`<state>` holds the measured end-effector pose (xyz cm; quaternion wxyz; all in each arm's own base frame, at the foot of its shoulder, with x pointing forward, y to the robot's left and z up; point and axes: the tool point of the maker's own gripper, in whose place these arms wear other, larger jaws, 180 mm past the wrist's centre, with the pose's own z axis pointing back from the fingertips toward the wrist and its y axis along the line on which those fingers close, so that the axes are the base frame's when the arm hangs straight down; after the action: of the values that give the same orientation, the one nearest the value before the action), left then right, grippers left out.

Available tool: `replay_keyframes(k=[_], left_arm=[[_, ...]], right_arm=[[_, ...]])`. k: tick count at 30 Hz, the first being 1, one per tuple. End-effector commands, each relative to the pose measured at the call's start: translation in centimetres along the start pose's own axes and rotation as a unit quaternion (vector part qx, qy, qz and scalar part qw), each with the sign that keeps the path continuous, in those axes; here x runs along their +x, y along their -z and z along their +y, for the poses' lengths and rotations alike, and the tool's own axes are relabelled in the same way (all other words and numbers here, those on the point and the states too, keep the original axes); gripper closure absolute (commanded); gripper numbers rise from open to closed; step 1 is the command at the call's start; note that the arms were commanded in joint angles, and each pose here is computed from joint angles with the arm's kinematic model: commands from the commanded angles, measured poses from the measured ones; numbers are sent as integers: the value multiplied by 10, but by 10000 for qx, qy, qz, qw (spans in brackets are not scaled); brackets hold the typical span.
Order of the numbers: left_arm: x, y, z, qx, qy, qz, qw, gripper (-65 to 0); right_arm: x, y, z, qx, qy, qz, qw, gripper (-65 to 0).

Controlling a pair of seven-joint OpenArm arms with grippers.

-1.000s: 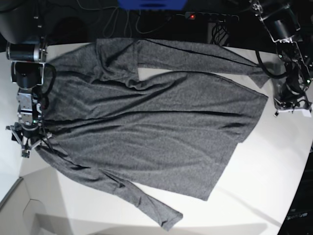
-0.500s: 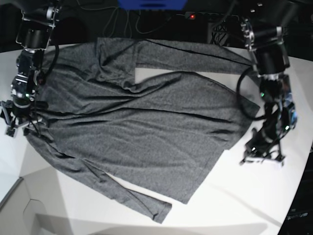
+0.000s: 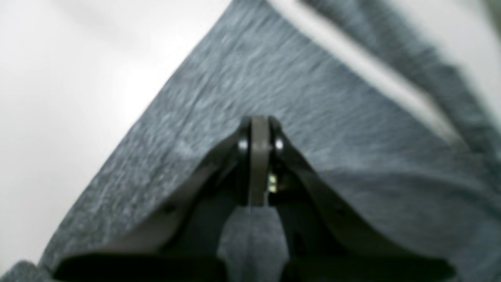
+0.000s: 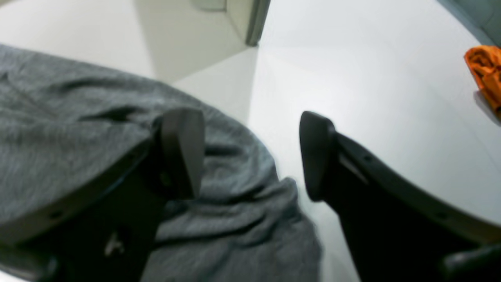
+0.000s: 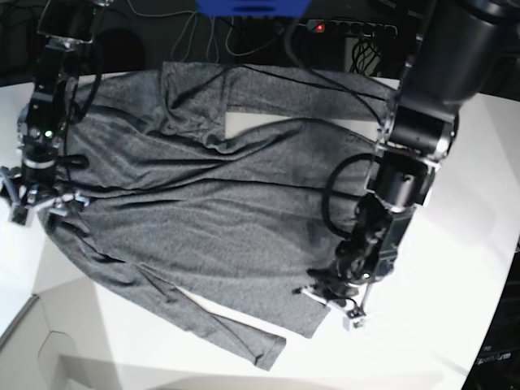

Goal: Layout the t-shirt on the table in an organized manner, then fold the t-shirt properly

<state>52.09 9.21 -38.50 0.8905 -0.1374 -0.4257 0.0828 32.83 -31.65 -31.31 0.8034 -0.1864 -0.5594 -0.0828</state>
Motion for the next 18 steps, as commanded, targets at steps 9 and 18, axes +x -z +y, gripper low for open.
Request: replay_keyframes(k=[9,18], left_arm=[[28,6,33,534,540,-610,9952,-3],[-23,-13,120,1174,557,-268,9912,-4]], right_arm=[[0,-15,6,131,-57,-58,9999,-385],[7,-11,21,300,-55,-141,9994,-385]])
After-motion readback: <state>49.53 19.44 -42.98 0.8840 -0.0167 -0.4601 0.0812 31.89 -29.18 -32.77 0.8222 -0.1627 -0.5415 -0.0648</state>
